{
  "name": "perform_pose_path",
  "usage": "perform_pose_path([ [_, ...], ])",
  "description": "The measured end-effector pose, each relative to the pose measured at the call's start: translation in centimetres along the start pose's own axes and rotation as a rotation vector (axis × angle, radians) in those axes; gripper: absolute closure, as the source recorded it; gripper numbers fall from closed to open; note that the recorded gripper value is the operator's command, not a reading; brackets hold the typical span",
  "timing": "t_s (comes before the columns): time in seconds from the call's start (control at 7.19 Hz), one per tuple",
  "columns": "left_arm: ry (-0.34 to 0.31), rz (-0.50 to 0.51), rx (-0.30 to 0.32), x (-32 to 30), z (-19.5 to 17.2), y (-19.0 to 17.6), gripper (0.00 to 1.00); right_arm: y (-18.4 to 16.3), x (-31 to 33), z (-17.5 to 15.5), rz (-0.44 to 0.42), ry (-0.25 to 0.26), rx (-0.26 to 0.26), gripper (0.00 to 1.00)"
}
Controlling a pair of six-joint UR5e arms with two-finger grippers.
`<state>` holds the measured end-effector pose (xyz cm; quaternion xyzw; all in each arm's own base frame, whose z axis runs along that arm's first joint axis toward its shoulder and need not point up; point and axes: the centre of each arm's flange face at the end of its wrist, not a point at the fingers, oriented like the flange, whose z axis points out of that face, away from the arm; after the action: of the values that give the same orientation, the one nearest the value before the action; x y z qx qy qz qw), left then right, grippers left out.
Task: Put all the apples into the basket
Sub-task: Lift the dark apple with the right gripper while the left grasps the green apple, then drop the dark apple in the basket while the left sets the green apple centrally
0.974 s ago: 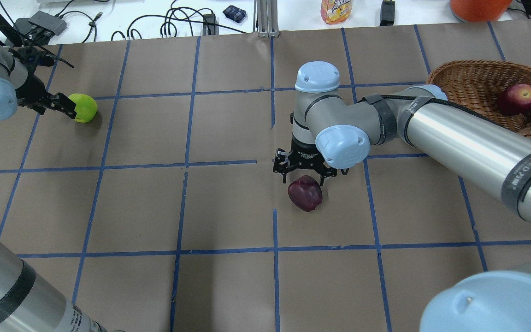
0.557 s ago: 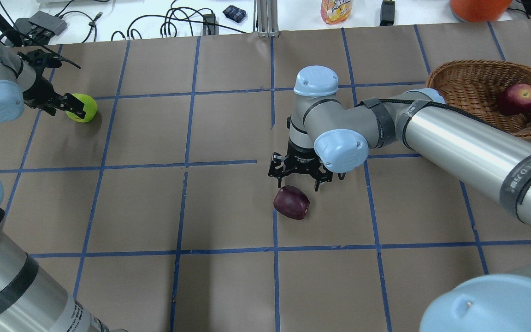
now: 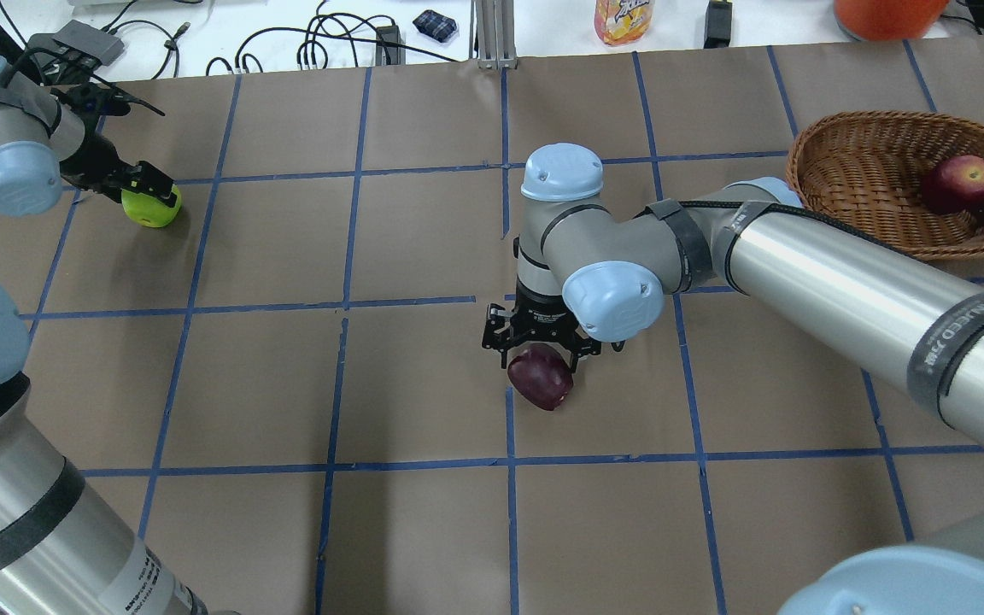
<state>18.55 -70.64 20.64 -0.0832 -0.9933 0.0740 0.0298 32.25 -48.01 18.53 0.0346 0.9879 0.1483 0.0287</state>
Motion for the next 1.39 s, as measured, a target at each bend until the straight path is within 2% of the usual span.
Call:
perform_pose_path([
  [0.14, 0.006, 0.003, 0.002, 0.4, 0.2, -0.3, 0.41, 0.5, -0.5, 0.4, -0.011, 0.009, -0.003, 0.00],
  [0.28, 0.007, 0.006, 0.001, 0.5, 0.4, -0.5, 0.99, 1.0, -0.9, 0.7, -0.021, 0.015, -0.008, 0.16],
  [0.42, -0.009, 0.005, -0.013, 0.4, 0.2, -0.6, 1.00, 1.4, -1.3, 1.0, -0.030, 0.021, -0.010, 0.90],
  [0.56, -0.030, -0.005, -0.050, 0.8, -0.8, -1.0, 1.00, 1.5, -1.5, 0.9, -0.036, 0.023, -0.007, 1.00],
  [0.84, -0.022, -0.056, -0.122, 6.1, -4.3, -3.2, 1.00, 0.7, -1.2, -0.2, -0.035, 0.018, 0.021, 1.00],
  [0.97, -0.016, -0.079, -0.139, 10.6, -5.4, -4.0, 1.00, -0.1, -0.9, -2.2, -0.029, 0.021, 0.063, 1.00],
  [1.11, -0.004, -0.112, -0.147, 15.0, -6.0, -4.3, 1.00, -1.4, 0.7, -5.9, -0.002, 0.020, 0.110, 1.00],
  [1.39, 0.086, -0.192, -0.138, 23.4, -5.6, -4.4, 1.00, -6.0, 9.3, -14.2, 0.059, 0.003, 0.167, 1.00],
])
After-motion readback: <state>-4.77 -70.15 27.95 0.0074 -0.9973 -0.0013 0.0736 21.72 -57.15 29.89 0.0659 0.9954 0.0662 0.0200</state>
